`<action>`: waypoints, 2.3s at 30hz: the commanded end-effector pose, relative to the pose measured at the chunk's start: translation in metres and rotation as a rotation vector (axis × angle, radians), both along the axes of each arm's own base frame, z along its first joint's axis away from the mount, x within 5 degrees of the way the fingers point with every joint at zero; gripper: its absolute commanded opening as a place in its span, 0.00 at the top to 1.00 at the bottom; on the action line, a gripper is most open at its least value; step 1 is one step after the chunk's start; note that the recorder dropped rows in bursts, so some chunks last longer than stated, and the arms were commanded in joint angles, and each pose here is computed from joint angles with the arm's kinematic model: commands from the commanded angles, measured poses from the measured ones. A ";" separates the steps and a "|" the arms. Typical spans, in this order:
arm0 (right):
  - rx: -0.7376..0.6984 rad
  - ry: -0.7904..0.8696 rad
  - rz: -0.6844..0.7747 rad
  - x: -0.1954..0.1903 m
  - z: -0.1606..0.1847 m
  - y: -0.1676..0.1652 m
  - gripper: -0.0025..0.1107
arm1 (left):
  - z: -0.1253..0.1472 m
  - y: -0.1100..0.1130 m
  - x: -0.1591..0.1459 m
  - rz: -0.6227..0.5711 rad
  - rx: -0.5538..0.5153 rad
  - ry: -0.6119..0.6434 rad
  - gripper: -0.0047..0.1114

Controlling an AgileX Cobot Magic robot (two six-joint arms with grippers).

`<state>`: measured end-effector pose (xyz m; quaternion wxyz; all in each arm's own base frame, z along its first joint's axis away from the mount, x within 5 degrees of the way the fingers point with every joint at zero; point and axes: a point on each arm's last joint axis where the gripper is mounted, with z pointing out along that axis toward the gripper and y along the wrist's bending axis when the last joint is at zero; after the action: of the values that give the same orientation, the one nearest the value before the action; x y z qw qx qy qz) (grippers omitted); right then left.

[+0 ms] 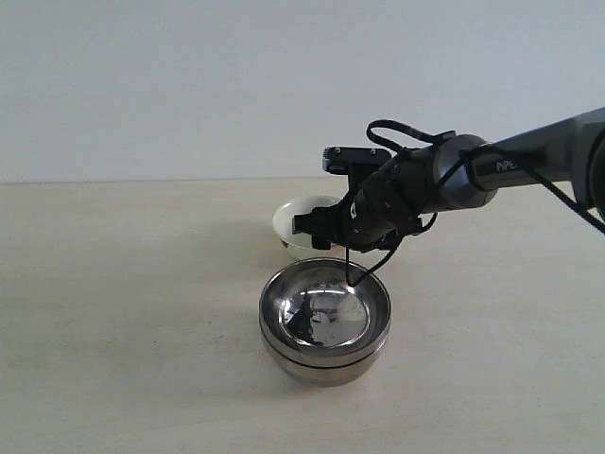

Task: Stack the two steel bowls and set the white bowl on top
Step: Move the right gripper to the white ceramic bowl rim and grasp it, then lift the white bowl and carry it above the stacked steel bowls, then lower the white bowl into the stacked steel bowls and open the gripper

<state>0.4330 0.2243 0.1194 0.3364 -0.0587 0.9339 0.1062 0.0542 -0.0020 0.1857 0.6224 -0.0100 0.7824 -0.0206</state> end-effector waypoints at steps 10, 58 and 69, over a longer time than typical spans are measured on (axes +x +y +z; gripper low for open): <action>0.027 -0.060 0.015 0.004 0.017 0.000 0.98 | 0.000 0.000 0.000 -0.003 -0.005 -0.007 0.93; -0.096 0.172 0.388 -0.102 0.099 -0.034 0.98 | 0.000 0.000 0.000 -0.003 -0.005 -0.007 0.93; -0.087 0.191 0.380 -0.100 0.090 -0.032 0.98 | 0.000 0.000 0.000 -0.003 -0.005 -0.007 0.93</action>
<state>0.3311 0.1913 0.2135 0.2181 -0.2386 0.9372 0.1309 0.0542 -0.0020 0.1857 0.6224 -0.0100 0.7824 -0.0206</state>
